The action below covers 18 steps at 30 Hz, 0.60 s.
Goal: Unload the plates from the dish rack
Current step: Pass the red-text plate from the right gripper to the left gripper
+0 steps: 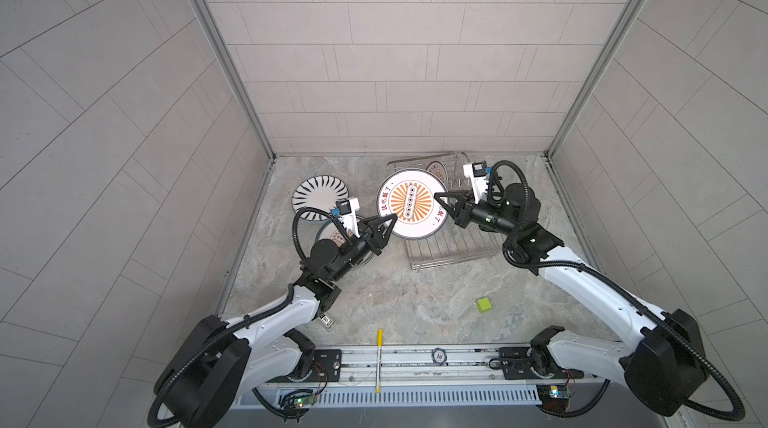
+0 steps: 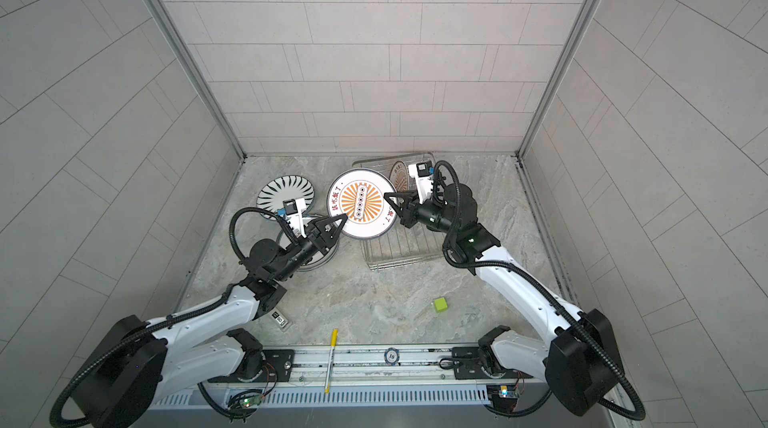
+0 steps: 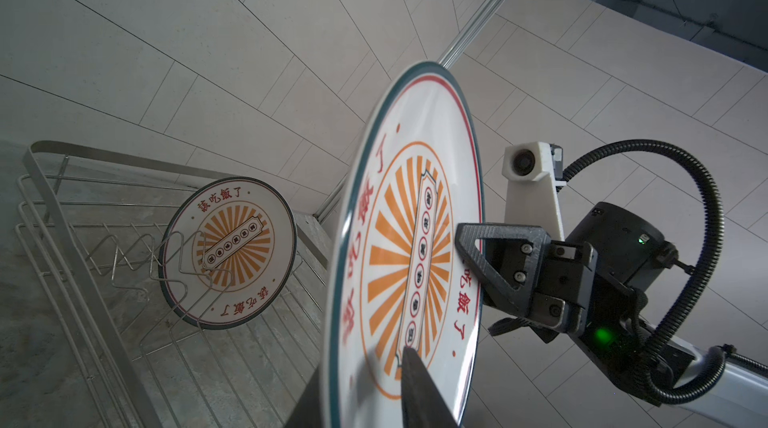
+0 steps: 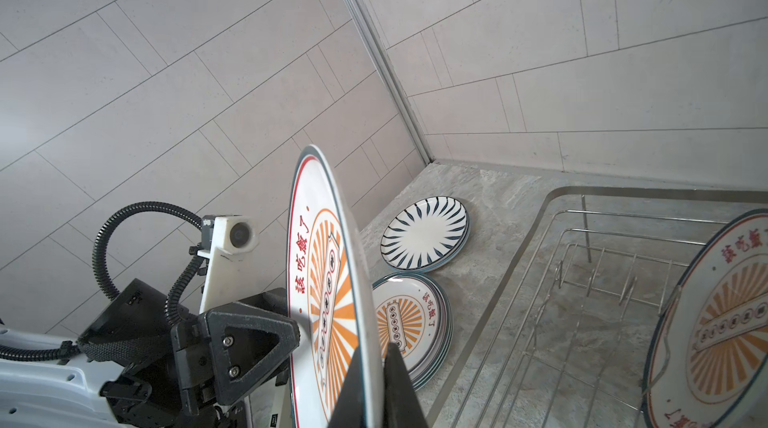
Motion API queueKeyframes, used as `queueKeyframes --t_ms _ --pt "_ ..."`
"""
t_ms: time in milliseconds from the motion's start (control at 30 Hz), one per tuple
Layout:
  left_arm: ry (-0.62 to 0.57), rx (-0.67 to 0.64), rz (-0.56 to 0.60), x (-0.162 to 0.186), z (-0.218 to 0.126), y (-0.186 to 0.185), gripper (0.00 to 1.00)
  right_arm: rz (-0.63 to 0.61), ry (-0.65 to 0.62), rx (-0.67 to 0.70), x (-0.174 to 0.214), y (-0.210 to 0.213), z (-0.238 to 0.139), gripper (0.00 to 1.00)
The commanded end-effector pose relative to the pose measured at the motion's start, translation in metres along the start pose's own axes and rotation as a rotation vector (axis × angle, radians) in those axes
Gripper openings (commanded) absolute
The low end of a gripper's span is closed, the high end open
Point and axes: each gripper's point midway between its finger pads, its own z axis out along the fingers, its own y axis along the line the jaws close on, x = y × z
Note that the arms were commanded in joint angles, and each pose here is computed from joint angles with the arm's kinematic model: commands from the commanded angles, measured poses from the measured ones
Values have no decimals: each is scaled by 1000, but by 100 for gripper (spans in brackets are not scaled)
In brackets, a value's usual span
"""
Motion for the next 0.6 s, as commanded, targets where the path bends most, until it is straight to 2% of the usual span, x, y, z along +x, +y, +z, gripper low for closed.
queueKeyframes --t_ms 0,133,433,567 --pt "-50 82 -18 -12 0 -18 30 -25 -46 -63 -12 15 -1 0" --pt "-56 96 -31 -12 1 -19 26 -16 -40 -74 -10 15 1 0" --pt "-75 113 -43 -16 0 -22 26 -10 -30 -85 -7 17 5 0" --pt "-75 116 -54 -16 1 -22 20 -8 -23 -82 -5 14 8 0"
